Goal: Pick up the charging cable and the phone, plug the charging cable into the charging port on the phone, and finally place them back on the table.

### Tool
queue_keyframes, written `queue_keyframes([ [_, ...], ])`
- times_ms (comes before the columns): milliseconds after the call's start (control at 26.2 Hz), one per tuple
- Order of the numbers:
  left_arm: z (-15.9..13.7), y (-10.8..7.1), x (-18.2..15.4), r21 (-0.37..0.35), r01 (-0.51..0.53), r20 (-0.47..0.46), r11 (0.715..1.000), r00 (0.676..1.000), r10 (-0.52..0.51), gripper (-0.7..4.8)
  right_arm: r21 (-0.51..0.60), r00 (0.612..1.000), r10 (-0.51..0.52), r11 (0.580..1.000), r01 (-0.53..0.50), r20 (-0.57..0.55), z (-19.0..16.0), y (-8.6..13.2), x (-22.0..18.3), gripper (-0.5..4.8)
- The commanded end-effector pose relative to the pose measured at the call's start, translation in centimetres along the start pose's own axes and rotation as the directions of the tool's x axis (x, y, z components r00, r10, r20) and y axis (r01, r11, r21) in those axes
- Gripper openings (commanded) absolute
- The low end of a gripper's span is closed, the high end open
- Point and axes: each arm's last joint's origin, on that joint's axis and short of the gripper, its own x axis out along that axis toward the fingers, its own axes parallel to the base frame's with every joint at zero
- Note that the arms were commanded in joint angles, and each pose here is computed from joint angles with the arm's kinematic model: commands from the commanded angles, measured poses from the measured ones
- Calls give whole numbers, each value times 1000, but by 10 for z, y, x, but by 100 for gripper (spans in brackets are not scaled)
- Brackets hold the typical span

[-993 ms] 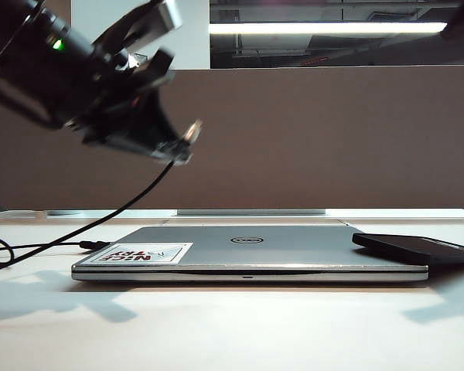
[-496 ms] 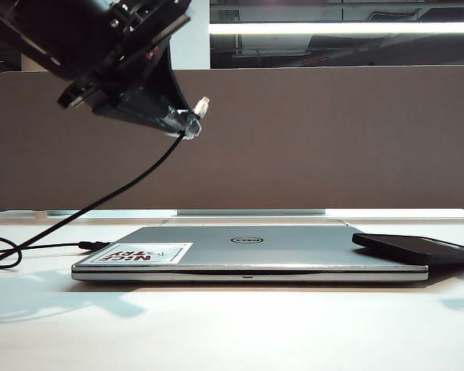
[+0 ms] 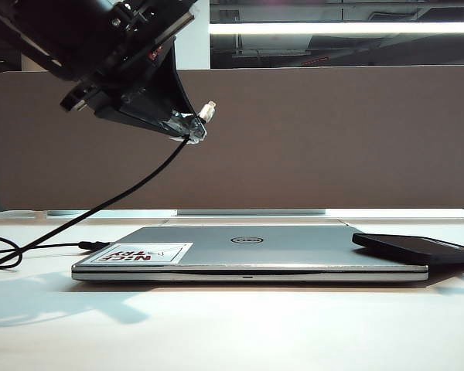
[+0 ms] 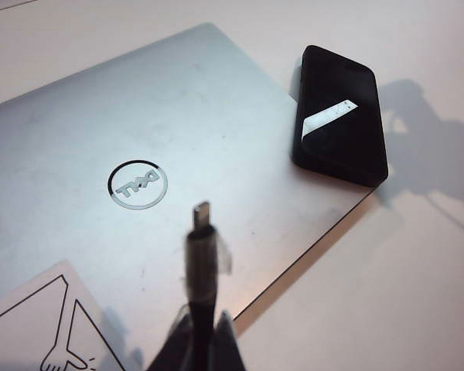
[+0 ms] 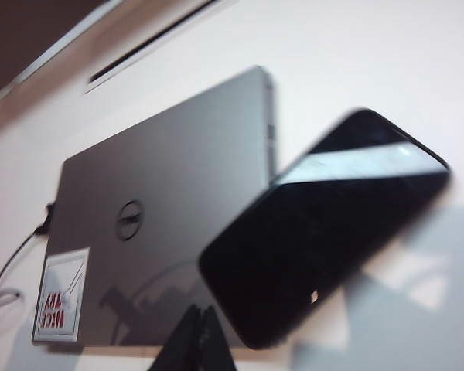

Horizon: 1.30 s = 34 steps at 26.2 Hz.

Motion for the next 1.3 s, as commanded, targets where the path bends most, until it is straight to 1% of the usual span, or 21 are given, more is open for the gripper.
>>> queue_keyframes([
  [38, 3, -1, -1, -1, 4, 15, 1000, 1000, -4, -7, 73, 997, 36, 997, -31, -69, 1, -6, 7, 137],
  [76, 3, -1, -1, 0, 4, 15, 1000, 1000, -4, -7, 93, 993, 65, 994, -56, -100, 1, -9, 10, 234],
  [115, 3, -1, -1, 0, 4, 15, 1000, 1000, -4, -7, 111, 988, 89, 991, -75, -123, 2, -11, 12, 303],
  [153, 3, -1, -1, 0, 4, 15, 1000, 1000, -4, -7, 127, 983, 113, 987, -95, -147, 2, -12, 15, 337],
  [191, 3, -1, -1, 2, 4, 15, 1000, 1000, -4, -7, 151, 975, 139, 982, -113, -175, 2, -14, 19, 337],
  [267, 3, -1, -1, 7, 4, 16, 1000, 1000, -4, -7, 226, 967, 138, 970, -88, -216, 2, -21, 28, 337],
  [344, 3, -1, -1, 7, 4, 16, 1000, 1000, -4, -7, 240, 963, 130, 968, -72, -236, 1, -25, 34, 337],
  [458, 3, -1, -1, 7, 4, 17, 1000, 1000, -4, -7, 275, 963, 125, 960, -56, -240, 2, -27, 39, 337],
  [573, 3, -1, -1, 7, 5, 18, 1000, 1000, -5, -7, 280, 965, 99, 960, -28, -243, 2, -30, 41, 336],
  [649, 3, -1, -1, 7, 4, 21, 1000, 1000, -5, -7, 278, 968, 76, 960, -7, -239, 1, -33, 44, 324],
  [840, 3, -1, -1, 8, 4, 22, 1000, 1000, -5, -7, 337, 977, 90, 941, -21, -193, -9, -41, 51, 323],
  [916, 3, -1, -1, 8, 5, 22, 1000, 1000, -5, -7, 334, 977, 93, 942, -24, -190, -12, -43, 53, 311],
  [1069, 3, -1, -1, 8, 5, 22, 1000, 1000, -5, -7, 322, 980, 76, 947, -13, -182, -17, -48, 56, 309],
  [1298, 3, -1, -1, 8, 5, 22, 1000, 1000, -5, -7, 197, 985, 73, 980, -41, -157, -16, -47, 61, 310],
])
